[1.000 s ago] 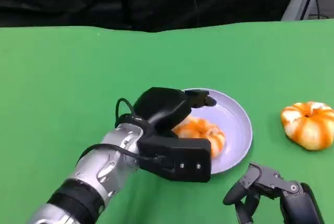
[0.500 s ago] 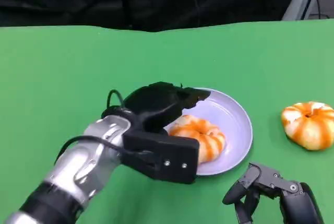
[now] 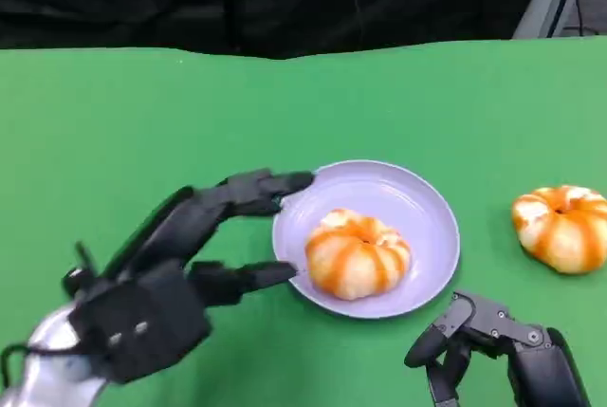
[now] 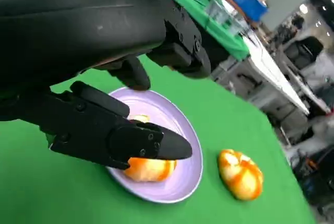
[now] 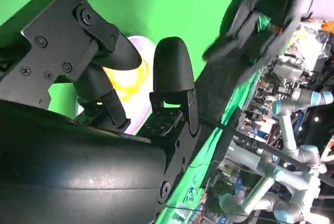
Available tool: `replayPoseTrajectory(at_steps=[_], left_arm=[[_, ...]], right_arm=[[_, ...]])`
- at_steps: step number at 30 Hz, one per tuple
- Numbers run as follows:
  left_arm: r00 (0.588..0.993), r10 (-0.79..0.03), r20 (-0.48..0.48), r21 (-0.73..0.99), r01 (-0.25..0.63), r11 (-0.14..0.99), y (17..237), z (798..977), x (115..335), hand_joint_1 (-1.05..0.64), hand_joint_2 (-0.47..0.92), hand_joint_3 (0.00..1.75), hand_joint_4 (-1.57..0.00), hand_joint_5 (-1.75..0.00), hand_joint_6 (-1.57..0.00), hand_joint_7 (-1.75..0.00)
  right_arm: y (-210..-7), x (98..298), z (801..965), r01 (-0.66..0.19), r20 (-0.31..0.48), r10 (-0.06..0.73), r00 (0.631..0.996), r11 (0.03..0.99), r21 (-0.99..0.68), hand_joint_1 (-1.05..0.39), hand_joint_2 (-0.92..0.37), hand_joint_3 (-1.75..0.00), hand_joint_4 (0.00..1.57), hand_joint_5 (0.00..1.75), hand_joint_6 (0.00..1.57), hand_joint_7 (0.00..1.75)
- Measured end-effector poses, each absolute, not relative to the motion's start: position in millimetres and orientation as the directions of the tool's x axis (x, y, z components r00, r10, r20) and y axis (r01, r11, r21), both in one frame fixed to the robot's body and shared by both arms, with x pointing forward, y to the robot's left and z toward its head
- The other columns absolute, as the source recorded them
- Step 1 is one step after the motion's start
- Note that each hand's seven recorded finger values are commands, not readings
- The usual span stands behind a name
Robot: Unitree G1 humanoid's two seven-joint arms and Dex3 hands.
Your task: Grasp the bread from the table and place it into the plate.
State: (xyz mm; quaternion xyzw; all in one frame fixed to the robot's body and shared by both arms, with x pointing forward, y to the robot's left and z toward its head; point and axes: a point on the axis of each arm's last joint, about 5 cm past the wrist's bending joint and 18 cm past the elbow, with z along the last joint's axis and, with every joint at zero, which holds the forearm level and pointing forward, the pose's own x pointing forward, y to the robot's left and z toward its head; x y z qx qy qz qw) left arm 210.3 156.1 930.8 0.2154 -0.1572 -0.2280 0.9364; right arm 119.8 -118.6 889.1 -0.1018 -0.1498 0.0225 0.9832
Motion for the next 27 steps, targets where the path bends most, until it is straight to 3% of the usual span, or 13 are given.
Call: replayPoseTrajectory(at_steps=[3, 4, 5, 6, 9, 13, 20, 27], left_arm=[[0.858, -0.475, 0.196, 0.452, 0.351, 0.82, 160.9, 928.0, 204.1, -0.26, 0.92, 0.23, -0.49, -0.96, -0.69, -0.2], [0.859, -0.472, 0.199, 0.448, 0.348, 0.823, 161.6, 928.3, 203.9, -0.14, 0.9, 0.28, -0.54, -1.09, -0.76, -0.35], [0.864, -0.457, 0.212, 0.424, 0.34, 0.839, 163.6, 928.0, 201.5, -0.07, 0.81, 0.45, -0.57, -1.24, -0.72, -0.67], [0.873, -0.429, 0.231, 0.382, 0.325, 0.865, 165.5, 926.2, 196.2, -0.04, 0.75, 0.6, -0.58, -1.32, -0.67, -0.87], [0.917, -0.315, 0.245, 0.245, 0.256, 0.935, 169.2, 912.2, 173.0, -0.03, 0.64, 0.87, -0.66, -1.42, -0.66, -1.17], [0.955, -0.222, 0.198, 0.211, 0.18, 0.961, 178.9, 902.1, 152.0, -0.02, 0.61, 1.01, -0.74, -1.47, -0.72, -1.21], [0.959, -0.163, 0.23, 0.166, 0.126, 0.978, 176.1, 897.5, 138.8, -0.01, 0.5, 1.29, -0.82, -1.66, -0.77, -1.43], [0.97, -0.121, 0.21, 0.082, 0.106, 0.991, 171.9, 886.7, 132.2, -0.04, 0.46, 1.33, -0.79, -1.74, -0.73, -1.51]], right_arm=[[-118.6, 119.9, 889.1, -0.014, 0.29, 0.076, 0.954, 0.978, -0.207, -0.02, -0.3, -1.37, 0.81, 1.69, 0.82, 1.34], [-118.6, 119.9, 889.1, -0.014, 0.29, 0.075, 0.954, 0.978, -0.207, -0.02, -0.3, -1.37, 0.83, 1.69, 0.82, 1.33], [-118.3, 120.2, 889.3, -0.016, 0.291, 0.079, 0.953, 0.978, -0.21, -0.02, -0.3, -1.37, 0.84, 1.69, 0.82, 1.33], [-118.5, 120.1, 889.4, -0.015, 0.292, 0.077, 0.953, 0.977, -0.211, -0.02, -0.3, -1.37, 0.84, 1.69, 0.83, 1.33], [-119.5, 118.2, 888.7, -0.011, 0.281, 0.071, 0.957, 0.977, -0.211, -0.03, -0.29, -1.38, 0.83, 1.68, 0.83, 1.32], [-119.9, 118.1, 889.4, -0.013, 0.284, 0.075, 0.956, 0.977, -0.215, -0.04, -0.28, -1.38, 0.84, 1.67, 0.84, 1.32], [-122.5, 117.7, 890.7, -0.006, 0.291, 0.073, 0.954, 0.974, -0.225, -0.02, -0.27, -1.39, 0.86, 1.65, 0.84, 1.31], [-126.0, 116.8, 891.3, -0.005, 0.312, 0.081, 0.947, 0.972, -0.236, -0.01, -0.28, -1.39, 0.85, 1.62, 0.84, 1.33]])
